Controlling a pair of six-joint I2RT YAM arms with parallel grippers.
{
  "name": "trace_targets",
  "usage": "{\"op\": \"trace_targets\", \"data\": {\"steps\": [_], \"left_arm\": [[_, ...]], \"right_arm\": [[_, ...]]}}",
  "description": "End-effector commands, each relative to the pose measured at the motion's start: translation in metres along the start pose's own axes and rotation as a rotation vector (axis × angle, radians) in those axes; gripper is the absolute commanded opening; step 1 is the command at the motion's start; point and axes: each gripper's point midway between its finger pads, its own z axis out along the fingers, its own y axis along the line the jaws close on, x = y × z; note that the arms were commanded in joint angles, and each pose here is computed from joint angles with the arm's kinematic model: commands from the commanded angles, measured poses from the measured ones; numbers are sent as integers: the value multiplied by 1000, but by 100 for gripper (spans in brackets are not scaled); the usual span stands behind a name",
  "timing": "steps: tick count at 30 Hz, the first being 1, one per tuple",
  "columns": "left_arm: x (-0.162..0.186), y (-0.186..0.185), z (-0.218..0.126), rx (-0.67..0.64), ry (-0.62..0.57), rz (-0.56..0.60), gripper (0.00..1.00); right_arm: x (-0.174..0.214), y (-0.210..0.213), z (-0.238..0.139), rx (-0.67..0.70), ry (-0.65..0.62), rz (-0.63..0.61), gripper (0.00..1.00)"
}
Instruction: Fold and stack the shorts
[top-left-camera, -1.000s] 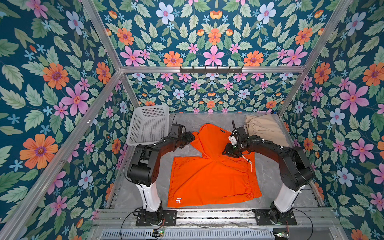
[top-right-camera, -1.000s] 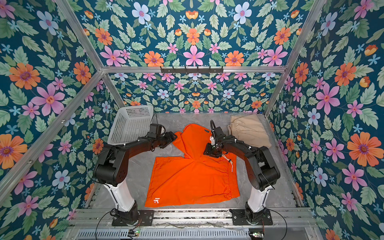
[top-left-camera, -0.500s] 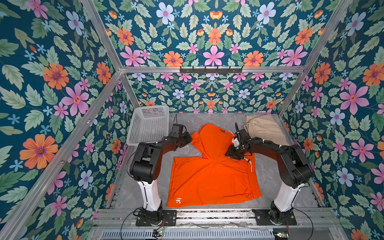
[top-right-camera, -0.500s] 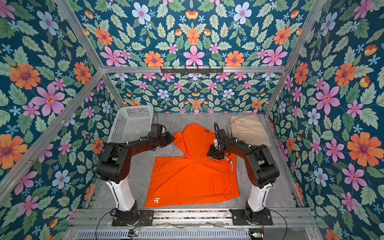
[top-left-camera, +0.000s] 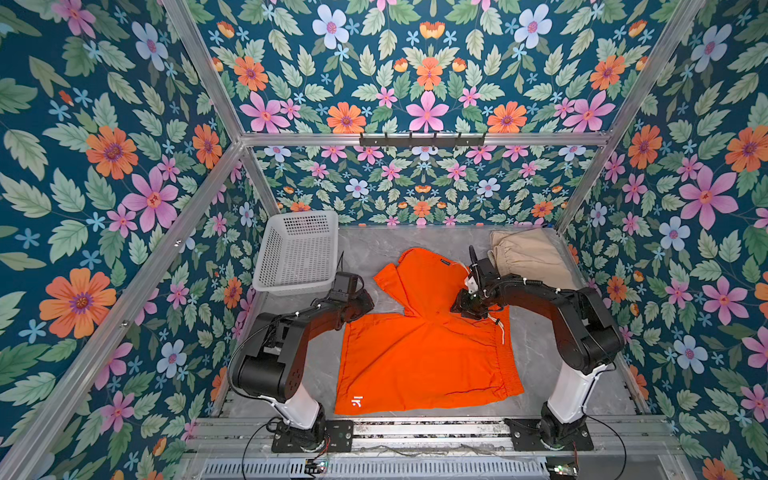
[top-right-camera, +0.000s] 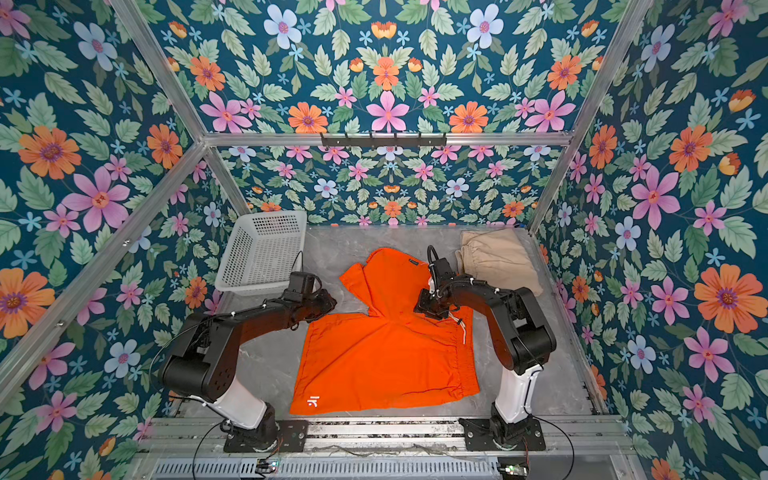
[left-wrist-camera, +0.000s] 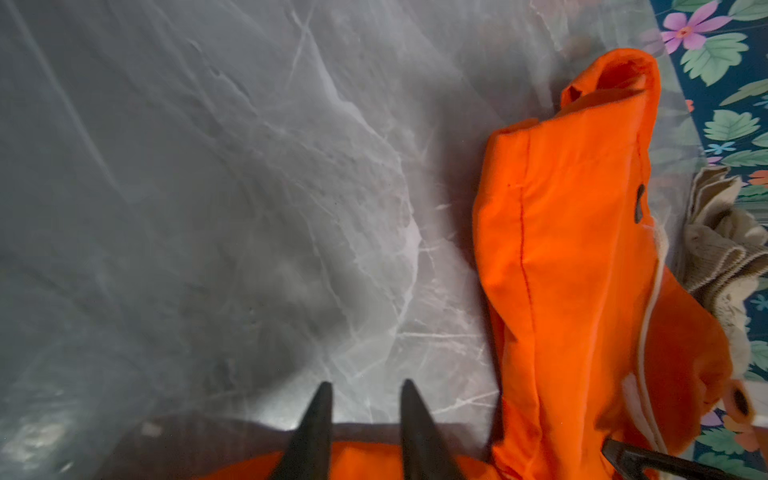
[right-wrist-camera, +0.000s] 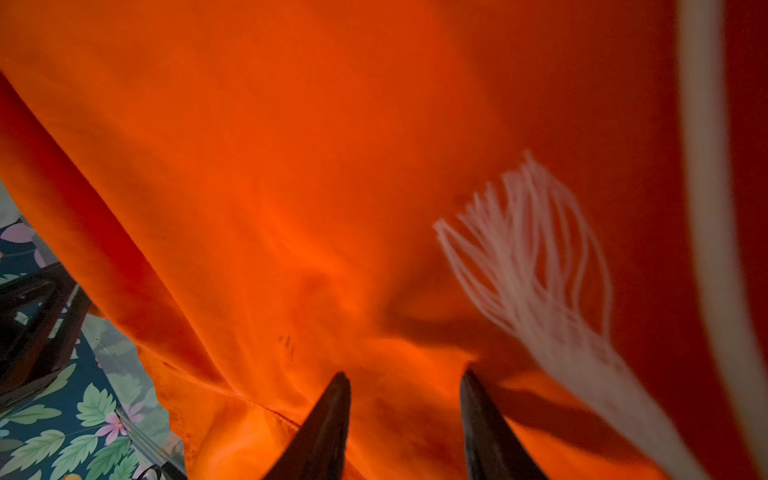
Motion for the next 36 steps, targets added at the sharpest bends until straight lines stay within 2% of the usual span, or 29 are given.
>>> {"op": "trace_targets", "data": {"steps": [1, 6, 10, 21, 23, 25, 28, 31, 32, 36], "left_arm": [[-24, -34, -6, 137, -87, 39, 47], [-46, -60, 1, 228, -141, 83, 62], [-60, -62, 18, 262, -149, 53, 68], [-69, -70, 53, 384, -127, -32, 63], [-69, -71, 57, 391, -118, -37, 58], [-68, -71, 60, 395, -110, -37, 45], [-69, -73, 55, 399, -119, -22, 20], [-73, -83, 43, 418, -132, 17, 3], [-76, -87, 38, 423, -141, 37, 0], [-82, -106, 10, 433, -199, 172, 0]], "right_arm": [[-5, 16, -6, -49, -17, -25, 44], [-9, 26, -8, -84, -25, -41, 44], [-10, 29, -8, -101, -23, -44, 44], [-10, 32, -8, -115, -23, -51, 44], [-11, 33, -9, -119, -26, -52, 44], [-12, 35, -9, -122, -30, -54, 44], [-18, 41, -12, -135, -48, -70, 44], [-31, 57, -17, -158, -85, -117, 44], [-37, 64, -19, -166, -101, -138, 44], [-65, 98, -19, -217, -168, -226, 44]]}}
